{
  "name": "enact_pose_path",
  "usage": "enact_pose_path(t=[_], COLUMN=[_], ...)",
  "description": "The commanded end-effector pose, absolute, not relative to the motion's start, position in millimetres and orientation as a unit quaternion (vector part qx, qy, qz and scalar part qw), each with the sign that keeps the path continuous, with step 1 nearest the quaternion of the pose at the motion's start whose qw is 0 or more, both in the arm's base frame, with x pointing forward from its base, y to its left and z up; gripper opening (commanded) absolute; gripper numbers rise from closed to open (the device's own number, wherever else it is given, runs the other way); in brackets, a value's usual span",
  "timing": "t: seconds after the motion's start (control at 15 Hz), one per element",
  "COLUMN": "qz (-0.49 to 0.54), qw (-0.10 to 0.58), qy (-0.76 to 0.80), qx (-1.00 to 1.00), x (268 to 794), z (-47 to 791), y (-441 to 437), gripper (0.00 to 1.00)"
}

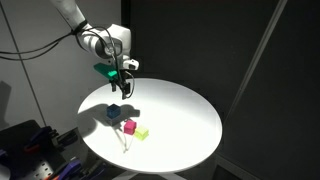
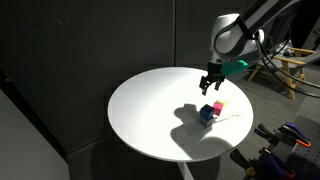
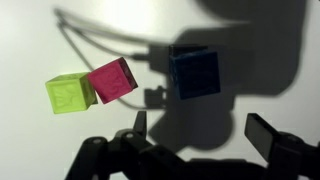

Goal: Light the blue dice and put it between the pink and yellow dice

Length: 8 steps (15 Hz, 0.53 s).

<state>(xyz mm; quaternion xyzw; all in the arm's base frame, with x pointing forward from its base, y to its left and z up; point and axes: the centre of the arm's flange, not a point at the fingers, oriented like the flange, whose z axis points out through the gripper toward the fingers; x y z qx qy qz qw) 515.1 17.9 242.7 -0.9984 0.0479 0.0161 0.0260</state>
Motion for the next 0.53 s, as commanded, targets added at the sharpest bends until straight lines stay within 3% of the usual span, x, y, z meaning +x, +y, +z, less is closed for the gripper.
enact_pose_path(t=[0.0, 0.47], qz=[0.003, -0.014], qw=[0.017, -0.007], qy=[0.042, 0.036], qx=[-0.999, -0.999], x=[509, 501], z=[242, 233], y=[26, 42], gripper=[1.0, 1.0])
